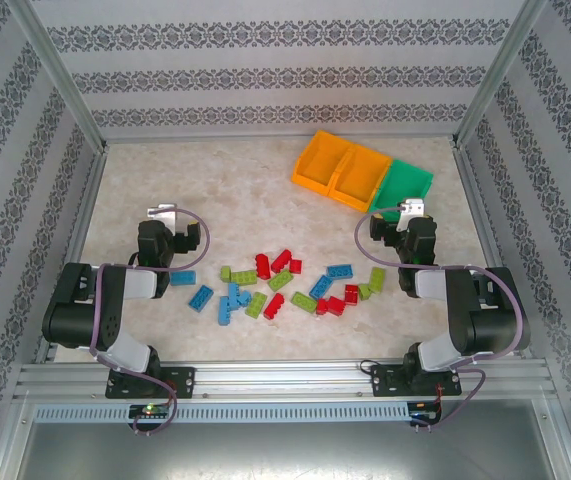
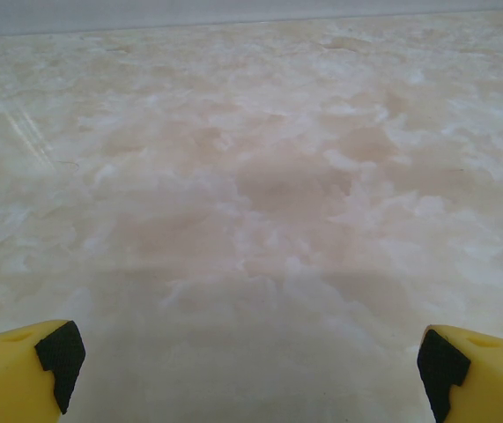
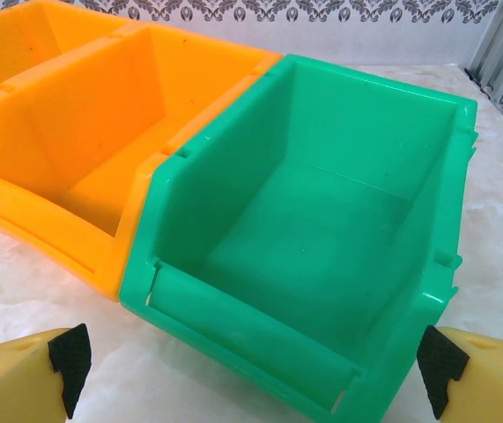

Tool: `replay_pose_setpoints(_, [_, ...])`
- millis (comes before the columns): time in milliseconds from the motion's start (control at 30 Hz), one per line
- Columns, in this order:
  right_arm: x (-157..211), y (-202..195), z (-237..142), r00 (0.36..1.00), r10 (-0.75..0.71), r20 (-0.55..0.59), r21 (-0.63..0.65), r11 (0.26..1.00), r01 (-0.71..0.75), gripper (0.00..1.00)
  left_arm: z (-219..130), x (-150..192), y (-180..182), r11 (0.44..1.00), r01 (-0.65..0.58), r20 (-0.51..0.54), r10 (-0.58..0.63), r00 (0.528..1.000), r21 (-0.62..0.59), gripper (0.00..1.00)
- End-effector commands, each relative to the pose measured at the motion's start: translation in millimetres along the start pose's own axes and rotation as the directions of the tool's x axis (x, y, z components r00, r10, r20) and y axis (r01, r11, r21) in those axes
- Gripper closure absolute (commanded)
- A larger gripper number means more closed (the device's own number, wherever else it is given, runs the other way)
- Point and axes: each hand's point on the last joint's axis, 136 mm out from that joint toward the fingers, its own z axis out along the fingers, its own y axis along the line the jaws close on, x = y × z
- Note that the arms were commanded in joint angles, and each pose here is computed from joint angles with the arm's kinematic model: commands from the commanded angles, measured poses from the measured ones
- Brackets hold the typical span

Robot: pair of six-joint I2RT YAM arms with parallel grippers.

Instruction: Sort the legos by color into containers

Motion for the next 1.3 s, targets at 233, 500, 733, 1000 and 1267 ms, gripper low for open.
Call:
replay_pose_setpoints(233, [-13, 2, -1, 1.0, 0.007, 0.025, -0.013, 1.0, -0.007, 0.02, 1, -2, 5, 1.0, 0.015, 0.017, -0.015, 1.0, -0.007, 0.01])
replay_pose_setpoints(500, [-36, 14, -18, 0.985, 0.106, -0.138, -0.043, 0.993, -0.113, 0.13, 1, -25, 12, 0.995, 0.075, -0.222, -0.089, 0.971, -0.071, 0.01])
replay_pose_setpoints(733, [-61, 23, -11, 0.929, 0.302, -0.212, 0.014, 0.952, -0.306, 0.2, -6, -57, -27, 0.978, 0.204, -0.28, -0.185, 0.942, 0.04, 0.0])
replay_pose_setpoints(1000, [-56, 28, 38, 0.833, 0.35, -0.428, 0.144, 0.936, -0.32, 0.24, -23, -47, -36, 0.973, 0.23, -0.316, -0.211, 0.925, 0.022, 0.01])
replay_pose_setpoints(1267, [-19, 22, 78, 0.753, 0.337, -0.565, 0.238, 0.941, -0.242, 0.27, -39, -31, -32, 0.975, 0.221, -0.306, -0.206, 0.93, 0.015, 0.0])
